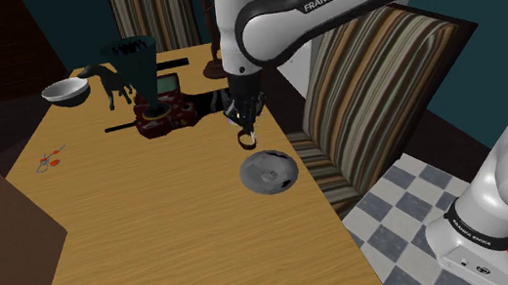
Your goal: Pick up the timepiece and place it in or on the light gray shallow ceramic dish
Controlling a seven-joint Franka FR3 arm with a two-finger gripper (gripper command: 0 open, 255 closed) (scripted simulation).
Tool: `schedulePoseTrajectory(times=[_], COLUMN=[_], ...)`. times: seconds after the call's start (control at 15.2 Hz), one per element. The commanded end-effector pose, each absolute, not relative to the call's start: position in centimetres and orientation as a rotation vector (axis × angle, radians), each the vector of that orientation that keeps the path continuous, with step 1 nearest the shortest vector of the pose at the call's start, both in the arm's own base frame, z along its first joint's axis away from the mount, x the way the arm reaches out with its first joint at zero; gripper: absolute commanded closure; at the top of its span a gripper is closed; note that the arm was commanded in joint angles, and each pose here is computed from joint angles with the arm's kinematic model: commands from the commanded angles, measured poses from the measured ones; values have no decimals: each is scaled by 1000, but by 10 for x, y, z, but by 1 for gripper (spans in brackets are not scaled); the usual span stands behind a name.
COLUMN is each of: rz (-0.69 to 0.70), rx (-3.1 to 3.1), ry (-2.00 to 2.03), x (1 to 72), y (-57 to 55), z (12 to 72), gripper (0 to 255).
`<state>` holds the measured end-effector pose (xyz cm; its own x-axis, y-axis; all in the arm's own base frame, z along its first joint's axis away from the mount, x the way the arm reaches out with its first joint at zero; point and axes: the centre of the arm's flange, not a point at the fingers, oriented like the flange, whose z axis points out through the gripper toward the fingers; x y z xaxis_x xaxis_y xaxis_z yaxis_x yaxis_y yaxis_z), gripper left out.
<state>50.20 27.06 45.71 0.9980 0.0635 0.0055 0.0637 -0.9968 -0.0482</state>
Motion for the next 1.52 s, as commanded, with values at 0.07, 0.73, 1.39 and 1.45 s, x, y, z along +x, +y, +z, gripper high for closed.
schedulePoseTrajectory(times=[0.07, 0.73, 1.39, 1.45], rz=[-6, -6, -6, -6], rx=[-3092, -3092, -3092, -3092], ry=[-96, -96, -96, -96], x=[465, 455, 455, 455], y=[251, 247, 247, 247], z=[460, 413, 375, 375], gripper=[255, 255, 255, 255])
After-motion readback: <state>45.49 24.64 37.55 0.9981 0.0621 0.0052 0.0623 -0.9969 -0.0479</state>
